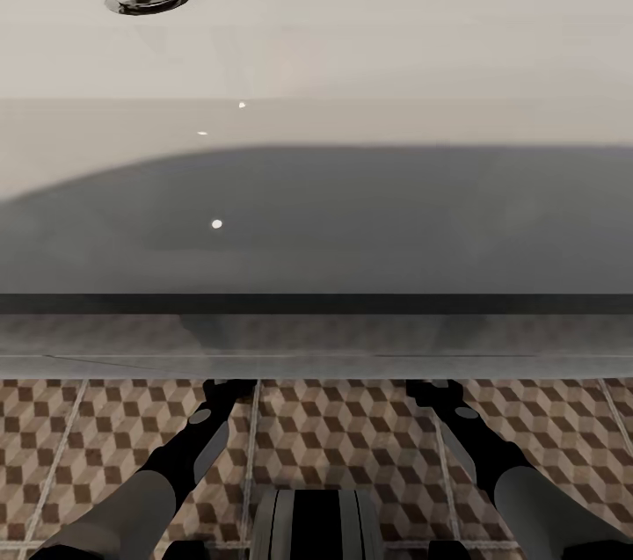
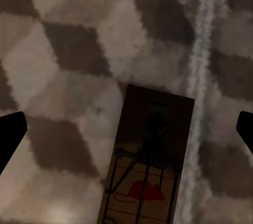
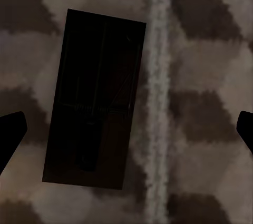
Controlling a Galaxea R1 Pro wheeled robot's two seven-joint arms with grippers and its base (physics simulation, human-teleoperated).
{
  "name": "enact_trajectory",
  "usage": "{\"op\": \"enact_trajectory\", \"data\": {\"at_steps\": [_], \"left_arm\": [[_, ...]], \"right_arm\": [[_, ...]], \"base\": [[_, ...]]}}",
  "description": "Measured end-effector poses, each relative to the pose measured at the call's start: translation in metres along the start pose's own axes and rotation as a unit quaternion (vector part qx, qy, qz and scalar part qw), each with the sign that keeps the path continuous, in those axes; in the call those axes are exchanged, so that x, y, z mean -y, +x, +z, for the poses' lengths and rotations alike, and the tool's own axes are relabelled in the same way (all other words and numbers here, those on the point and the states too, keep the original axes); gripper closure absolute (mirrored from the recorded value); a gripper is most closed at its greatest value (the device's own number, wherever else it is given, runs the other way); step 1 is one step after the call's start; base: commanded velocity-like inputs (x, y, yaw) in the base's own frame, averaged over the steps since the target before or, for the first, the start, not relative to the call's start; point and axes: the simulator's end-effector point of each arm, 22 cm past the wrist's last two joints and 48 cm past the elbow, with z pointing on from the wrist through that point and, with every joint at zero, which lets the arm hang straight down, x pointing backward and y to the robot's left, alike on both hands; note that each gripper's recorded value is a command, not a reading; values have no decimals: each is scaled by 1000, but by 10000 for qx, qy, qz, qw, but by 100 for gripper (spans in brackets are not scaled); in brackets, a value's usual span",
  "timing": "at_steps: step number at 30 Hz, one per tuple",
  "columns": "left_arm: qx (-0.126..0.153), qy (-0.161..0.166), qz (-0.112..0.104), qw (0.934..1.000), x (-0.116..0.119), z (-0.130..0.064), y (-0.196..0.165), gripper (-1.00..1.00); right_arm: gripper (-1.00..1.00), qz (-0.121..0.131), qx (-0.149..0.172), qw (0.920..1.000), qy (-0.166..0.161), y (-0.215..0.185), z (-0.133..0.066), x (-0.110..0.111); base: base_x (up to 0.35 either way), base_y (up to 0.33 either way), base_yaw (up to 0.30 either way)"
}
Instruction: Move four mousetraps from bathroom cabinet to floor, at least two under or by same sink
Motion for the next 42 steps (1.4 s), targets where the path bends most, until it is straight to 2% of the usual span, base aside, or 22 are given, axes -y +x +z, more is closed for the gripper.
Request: {"op": "enact_trajectory", "data": {"at_steps": [24, 42], "left_arm": [[2, 12, -26, 10000, 0, 0, 0, -100], [4, 2, -32, 10000, 0, 0, 0, -100]], "right_arm": [[-100, -9, -2, 10000, 0, 0, 0, 0], [-100, -13, -4, 10000, -1, 1, 0, 0]], "base": [[-12, 0, 0], [-296, 0, 0]]}}
